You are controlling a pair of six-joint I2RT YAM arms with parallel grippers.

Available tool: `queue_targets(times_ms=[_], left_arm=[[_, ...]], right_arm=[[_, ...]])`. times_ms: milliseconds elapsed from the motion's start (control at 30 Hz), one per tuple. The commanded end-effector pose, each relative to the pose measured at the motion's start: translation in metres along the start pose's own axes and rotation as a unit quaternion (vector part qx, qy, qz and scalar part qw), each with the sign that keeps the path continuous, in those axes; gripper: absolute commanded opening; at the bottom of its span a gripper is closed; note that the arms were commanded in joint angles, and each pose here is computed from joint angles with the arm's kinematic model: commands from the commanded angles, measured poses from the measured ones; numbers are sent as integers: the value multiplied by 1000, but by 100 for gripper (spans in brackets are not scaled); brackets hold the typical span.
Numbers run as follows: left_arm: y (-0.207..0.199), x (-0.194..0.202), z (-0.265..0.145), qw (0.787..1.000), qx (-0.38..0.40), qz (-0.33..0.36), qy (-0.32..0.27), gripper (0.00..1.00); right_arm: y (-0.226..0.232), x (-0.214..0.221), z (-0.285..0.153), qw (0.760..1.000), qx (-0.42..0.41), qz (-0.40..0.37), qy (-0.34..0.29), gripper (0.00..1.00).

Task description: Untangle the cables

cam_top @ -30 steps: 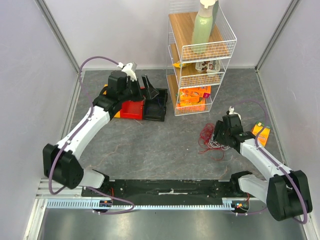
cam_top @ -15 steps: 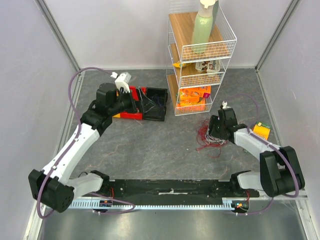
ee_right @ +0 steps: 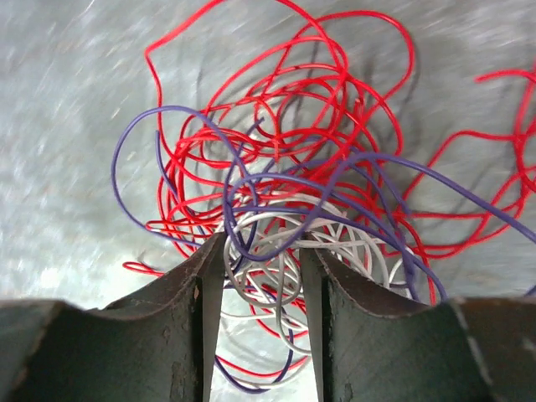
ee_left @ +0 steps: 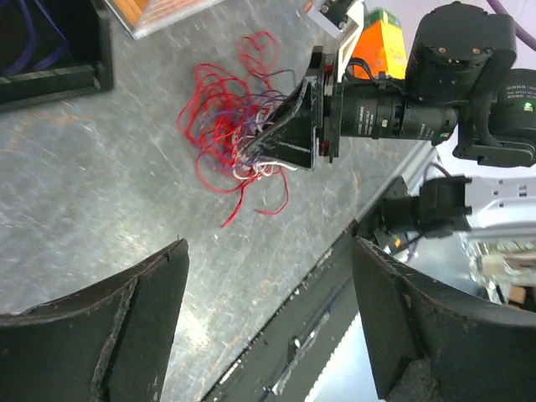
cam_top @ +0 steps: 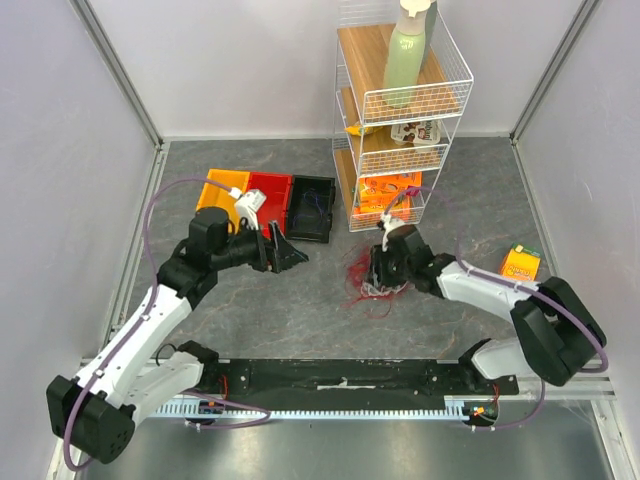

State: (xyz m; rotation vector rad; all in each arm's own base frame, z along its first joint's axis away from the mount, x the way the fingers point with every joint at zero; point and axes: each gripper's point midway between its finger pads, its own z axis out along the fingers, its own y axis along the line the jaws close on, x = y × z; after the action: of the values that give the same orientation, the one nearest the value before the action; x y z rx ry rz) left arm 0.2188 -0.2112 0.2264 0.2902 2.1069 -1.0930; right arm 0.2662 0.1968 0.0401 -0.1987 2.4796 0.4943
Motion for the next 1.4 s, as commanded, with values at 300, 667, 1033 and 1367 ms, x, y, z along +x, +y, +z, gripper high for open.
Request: queue_targets(times_ms=[300,667,1033,1367], left_arm=[[-30,79,88,994,11,14,104,79],[3,77,129,992,-38,5,121,82],[20,99,144,987,-40,-33,154,66],[1,118,155,985,-4,-49,166,46]], right_arm=[[40,12,-61,995,-82,-32,-53,67],[45,35,-50,992,-118,-4,-39,54],[41,36,-55,993,-111,0,-44,49],[42,34,-55,993,-111,2,-46,48]])
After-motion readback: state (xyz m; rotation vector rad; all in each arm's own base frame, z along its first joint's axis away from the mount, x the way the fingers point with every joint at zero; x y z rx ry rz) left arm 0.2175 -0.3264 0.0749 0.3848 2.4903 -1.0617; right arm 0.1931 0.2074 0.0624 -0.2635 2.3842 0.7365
